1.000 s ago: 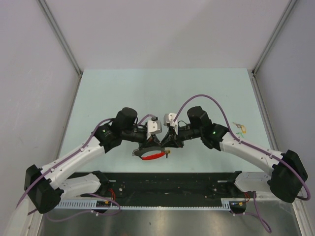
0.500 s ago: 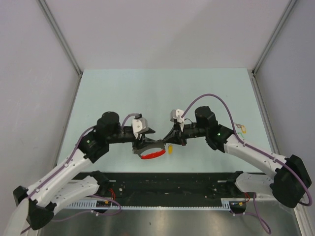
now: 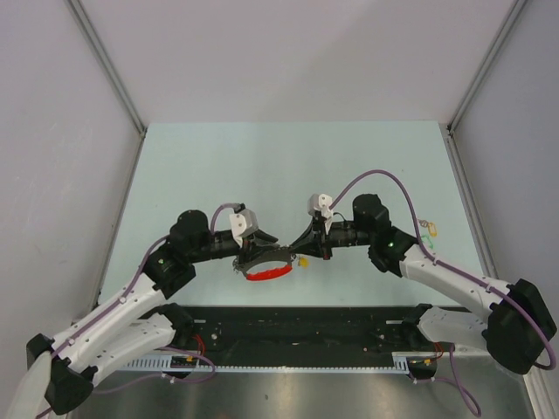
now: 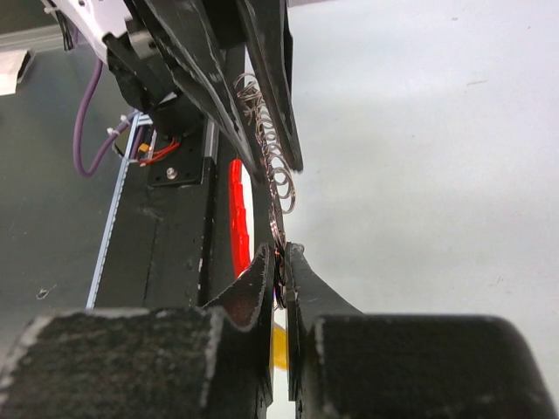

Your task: Put the keys on the keyring

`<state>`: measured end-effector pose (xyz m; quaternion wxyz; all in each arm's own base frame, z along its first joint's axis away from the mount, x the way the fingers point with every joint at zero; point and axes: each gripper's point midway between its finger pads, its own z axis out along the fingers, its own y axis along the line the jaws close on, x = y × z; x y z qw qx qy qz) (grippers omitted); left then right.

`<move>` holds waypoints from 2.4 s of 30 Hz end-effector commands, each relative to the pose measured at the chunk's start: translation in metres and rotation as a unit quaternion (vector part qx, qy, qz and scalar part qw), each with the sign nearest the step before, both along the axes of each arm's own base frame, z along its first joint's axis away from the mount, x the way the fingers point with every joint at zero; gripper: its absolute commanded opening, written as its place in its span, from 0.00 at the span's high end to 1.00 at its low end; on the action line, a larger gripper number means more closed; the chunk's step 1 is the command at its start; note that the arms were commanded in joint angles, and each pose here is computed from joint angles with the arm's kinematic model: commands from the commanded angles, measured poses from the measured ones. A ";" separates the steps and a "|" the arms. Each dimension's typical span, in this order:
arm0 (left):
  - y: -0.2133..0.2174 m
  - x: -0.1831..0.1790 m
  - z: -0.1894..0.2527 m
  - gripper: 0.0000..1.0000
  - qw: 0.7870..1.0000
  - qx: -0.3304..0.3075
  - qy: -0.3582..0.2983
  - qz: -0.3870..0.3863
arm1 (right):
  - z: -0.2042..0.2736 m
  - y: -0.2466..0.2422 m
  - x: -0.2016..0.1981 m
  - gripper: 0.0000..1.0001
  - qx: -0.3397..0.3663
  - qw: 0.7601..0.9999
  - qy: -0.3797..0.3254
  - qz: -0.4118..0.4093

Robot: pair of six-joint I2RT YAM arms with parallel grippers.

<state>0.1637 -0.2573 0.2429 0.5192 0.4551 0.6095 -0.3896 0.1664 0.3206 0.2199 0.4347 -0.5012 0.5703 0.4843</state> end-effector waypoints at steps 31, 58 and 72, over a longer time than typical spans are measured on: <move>-0.024 -0.007 0.007 0.92 0.998 -0.009 -0.009 -0.066 | 0.026 0.007 0.003 1.00 0.046 0.998 -0.041 -0.010; 0.006 0.038 -0.024 1.00 0.979 0.135 0.107 0.105 | -0.014 -0.018 0.045 0.41 -0.038 0.986 -0.053 -0.152; -0.002 0.070 -0.034 1.00 0.937 0.160 0.227 0.212 | -0.025 -0.038 0.064 0.32 0.005 0.965 -0.035 -0.260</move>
